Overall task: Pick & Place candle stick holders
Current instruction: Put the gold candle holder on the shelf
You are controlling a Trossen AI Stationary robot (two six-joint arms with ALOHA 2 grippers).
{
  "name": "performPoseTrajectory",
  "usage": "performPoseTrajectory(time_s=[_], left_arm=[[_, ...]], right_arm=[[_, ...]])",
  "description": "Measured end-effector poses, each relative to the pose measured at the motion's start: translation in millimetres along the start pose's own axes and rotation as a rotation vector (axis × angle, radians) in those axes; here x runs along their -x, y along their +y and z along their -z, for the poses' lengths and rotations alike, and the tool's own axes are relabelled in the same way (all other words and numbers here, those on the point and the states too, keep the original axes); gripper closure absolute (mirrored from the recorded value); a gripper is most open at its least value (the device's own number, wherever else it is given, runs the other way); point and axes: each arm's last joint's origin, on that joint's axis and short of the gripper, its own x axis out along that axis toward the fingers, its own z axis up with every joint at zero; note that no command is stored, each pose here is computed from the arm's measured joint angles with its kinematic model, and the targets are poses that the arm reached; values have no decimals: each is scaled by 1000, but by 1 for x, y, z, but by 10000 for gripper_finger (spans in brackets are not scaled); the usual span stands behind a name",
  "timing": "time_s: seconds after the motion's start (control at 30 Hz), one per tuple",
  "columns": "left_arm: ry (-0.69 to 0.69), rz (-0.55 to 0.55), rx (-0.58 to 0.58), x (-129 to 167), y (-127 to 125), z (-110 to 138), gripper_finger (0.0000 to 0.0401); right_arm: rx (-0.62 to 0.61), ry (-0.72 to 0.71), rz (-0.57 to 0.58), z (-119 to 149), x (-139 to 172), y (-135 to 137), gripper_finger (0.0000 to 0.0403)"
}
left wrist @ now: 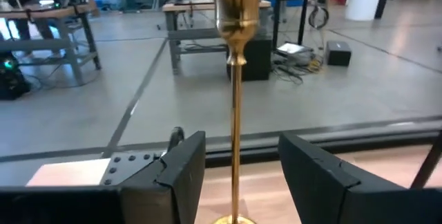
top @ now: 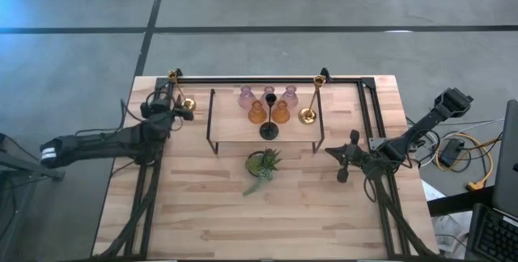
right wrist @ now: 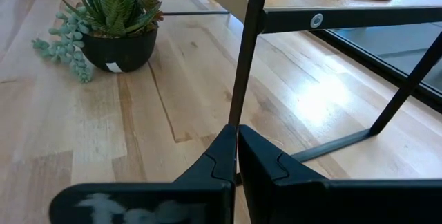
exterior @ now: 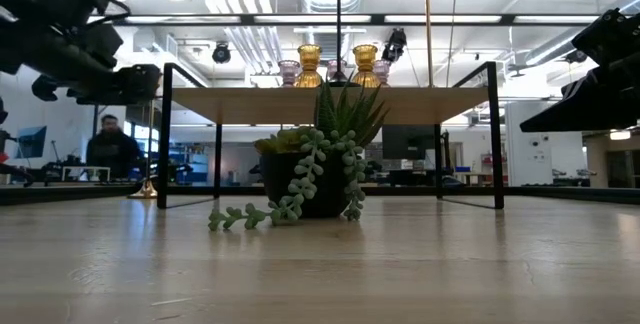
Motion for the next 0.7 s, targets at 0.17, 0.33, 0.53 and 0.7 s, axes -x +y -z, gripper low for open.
performPoseTrajectory(time_s=[0.17,0.33,0.53,0.7], left_arm=[[-9,45,21,-10,1,-4,197],[-30,46,-11,-19,3,-8,168],[-54,46,4,-28,5,-13,143],[-48,75,-9,-40,6,-13,140]], right_arm=[[0,0,0,0,0,0,394],[0,0,0,0,0,0,394],[0,0,0,0,0,0,394],[0,0,0,0,0,0,394]])
